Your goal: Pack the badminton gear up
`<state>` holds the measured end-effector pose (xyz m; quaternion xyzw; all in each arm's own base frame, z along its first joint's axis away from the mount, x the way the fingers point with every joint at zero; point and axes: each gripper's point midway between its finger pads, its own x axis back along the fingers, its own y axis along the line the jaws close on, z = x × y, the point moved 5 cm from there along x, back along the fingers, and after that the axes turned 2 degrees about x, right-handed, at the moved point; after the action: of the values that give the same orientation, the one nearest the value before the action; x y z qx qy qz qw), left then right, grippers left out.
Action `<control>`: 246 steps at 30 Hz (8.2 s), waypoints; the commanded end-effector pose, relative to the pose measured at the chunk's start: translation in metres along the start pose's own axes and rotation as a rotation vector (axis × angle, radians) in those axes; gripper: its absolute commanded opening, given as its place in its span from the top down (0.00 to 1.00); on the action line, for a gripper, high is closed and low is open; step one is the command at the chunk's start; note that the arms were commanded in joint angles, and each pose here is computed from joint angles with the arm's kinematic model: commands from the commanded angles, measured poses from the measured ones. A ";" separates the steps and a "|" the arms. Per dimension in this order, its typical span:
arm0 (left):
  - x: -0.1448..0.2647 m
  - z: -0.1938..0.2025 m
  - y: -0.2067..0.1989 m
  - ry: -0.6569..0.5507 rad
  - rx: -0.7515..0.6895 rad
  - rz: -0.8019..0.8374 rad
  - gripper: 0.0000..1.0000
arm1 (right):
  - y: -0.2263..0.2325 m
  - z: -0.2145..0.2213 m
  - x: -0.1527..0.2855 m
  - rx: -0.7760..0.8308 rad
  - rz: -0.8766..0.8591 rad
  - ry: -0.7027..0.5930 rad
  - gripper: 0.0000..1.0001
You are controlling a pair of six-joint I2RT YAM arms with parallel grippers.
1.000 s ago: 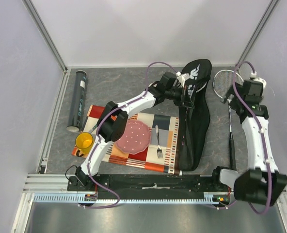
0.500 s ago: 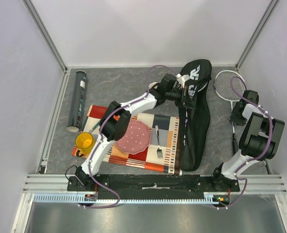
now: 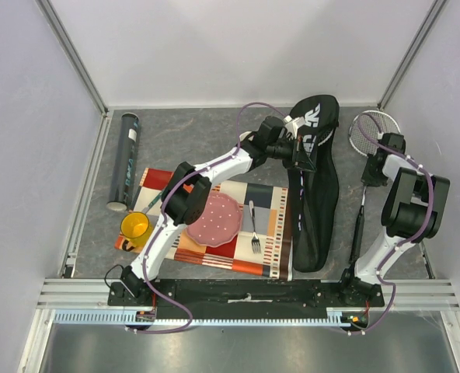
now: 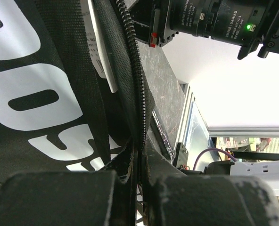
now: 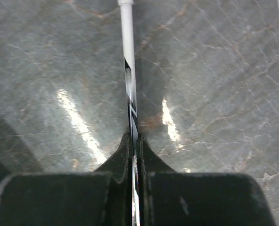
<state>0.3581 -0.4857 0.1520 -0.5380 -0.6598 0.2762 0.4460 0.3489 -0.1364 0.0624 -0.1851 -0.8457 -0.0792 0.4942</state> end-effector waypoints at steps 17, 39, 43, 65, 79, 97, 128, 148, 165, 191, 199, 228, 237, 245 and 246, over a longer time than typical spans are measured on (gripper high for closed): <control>0.010 -0.032 -0.021 -0.012 -0.063 0.125 0.98 | 0.075 -0.062 0.128 -0.444 -0.661 -0.047 1.00; 0.077 -0.069 -0.141 -0.132 -0.228 0.161 0.98 | 0.055 -0.070 0.227 -0.138 -0.415 -0.318 1.00; 0.110 -0.079 -0.179 -0.218 -0.309 0.119 0.98 | 0.067 -0.079 0.246 -0.063 -0.381 -0.364 1.00; 0.337 -0.081 -0.128 -0.599 -0.379 -0.536 0.98 | 0.230 -0.070 0.330 0.518 -0.498 -0.487 1.00; 0.372 -0.072 -0.029 -0.567 -0.322 -0.707 0.98 | 0.279 -0.006 0.312 0.930 -0.276 -0.476 1.00; 0.372 -0.059 -0.036 -0.546 -0.396 -0.669 0.98 | 0.322 0.076 0.323 1.084 -0.332 -0.416 1.00; 0.280 -0.003 -0.176 -0.281 -0.585 0.076 0.98 | 0.399 0.035 0.407 0.618 -0.698 -0.701 1.00; 0.004 -0.010 -0.148 -0.026 -0.250 0.256 0.98 | 0.135 0.024 0.280 0.112 0.063 -0.673 1.00; -0.026 0.030 -0.018 0.108 -0.041 0.156 0.98 | 0.145 0.028 0.181 0.311 0.349 -0.543 1.00; 0.002 0.009 -0.014 0.073 -0.035 0.134 0.98 | 0.184 0.090 0.231 0.345 -0.345 -0.143 0.32; 0.006 0.009 -0.018 0.073 -0.042 0.124 0.98 | 0.145 0.143 0.238 0.153 -0.331 -0.011 0.30; 0.003 0.026 -0.027 0.119 -0.049 0.134 0.98 | 0.143 0.162 0.155 0.026 -0.171 -0.118 1.00; 0.005 0.024 -0.036 0.109 -0.064 0.150 0.98 | 0.140 0.152 0.205 0.147 -0.283 -0.073 0.41; 0.005 0.023 -0.038 0.107 -0.048 0.157 0.98 | 0.142 0.164 0.187 0.129 -0.305 -0.042 0.78; 0.005 0.025 -0.038 0.111 -0.048 0.157 0.98 | 0.138 0.136 0.205 0.108 -0.268 -0.147 0.75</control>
<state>0.3298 -0.4913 0.1315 -0.5781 -0.6133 0.2663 0.4677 0.1817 0.0892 0.1373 -0.0240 -0.8780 -0.0977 0.4680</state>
